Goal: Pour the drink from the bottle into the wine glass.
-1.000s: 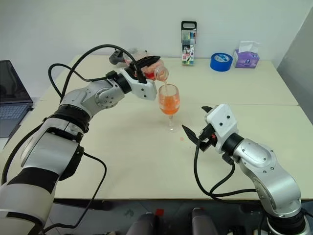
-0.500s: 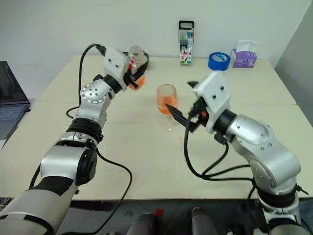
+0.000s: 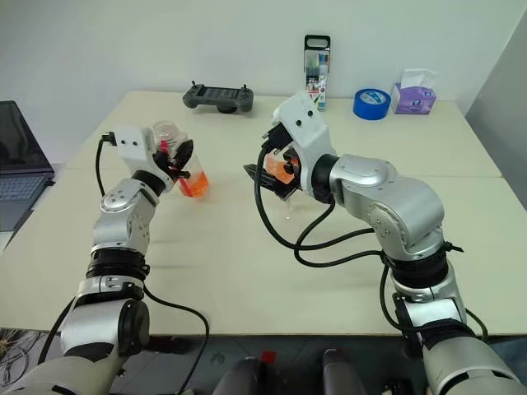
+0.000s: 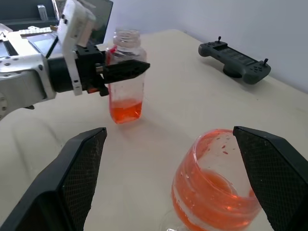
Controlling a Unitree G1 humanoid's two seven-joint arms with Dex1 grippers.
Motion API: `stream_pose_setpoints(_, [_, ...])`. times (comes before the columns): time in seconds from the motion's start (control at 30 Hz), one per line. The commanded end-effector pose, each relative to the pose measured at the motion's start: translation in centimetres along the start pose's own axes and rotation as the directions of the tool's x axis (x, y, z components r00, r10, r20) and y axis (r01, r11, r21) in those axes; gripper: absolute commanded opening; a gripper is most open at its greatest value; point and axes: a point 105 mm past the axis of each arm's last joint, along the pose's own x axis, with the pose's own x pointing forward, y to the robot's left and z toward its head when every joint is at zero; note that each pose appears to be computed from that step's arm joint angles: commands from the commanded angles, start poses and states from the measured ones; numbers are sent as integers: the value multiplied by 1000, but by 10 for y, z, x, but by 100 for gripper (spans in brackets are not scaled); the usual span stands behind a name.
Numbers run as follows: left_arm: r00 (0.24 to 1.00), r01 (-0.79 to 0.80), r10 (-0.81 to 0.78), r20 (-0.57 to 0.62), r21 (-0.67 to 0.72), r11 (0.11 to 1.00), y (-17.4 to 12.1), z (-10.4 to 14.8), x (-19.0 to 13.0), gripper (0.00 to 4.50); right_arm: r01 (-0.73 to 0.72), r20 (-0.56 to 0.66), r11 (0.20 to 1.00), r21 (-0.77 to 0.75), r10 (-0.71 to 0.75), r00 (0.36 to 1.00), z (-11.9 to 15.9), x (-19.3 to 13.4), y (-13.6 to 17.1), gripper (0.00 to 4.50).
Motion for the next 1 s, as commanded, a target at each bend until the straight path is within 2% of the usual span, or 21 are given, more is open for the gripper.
stream_pose_setpoints(0.03, [997, -7, 7, 71, 13, 1000, 1, 21, 2, 171, -13, 58, 999, -35, 15, 998, 14, -1, 2, 450])
stream_pose_setpoints(0.23, [1000, 4, -5, 24, 22, 1000, -3, 7, 3, 171, -37, 35, 999, -30, 38, 999, 8, -1, 5, 450])
stream_pose_setpoints(0.3, [1000, -1, 0, 7, 14, 1000, -1, 0, 0, 242, -36, 32, 999, -33, 37, 999, 8, -1, 5, 450])
stream_pose_setpoints(0.53, [999, -7, 8, -32, 29, 1000, 1, -11, -6, 447, -13, 34, 999, -37, 14, 999, 8, -1, 2, 450])
stream_pose_setpoints(1.0, [997, 1, 4, -74, 70, 998, -2, -14, -22, 447, 16, 33, 998, -61, -14, 999, 6, -4, -9, 450])
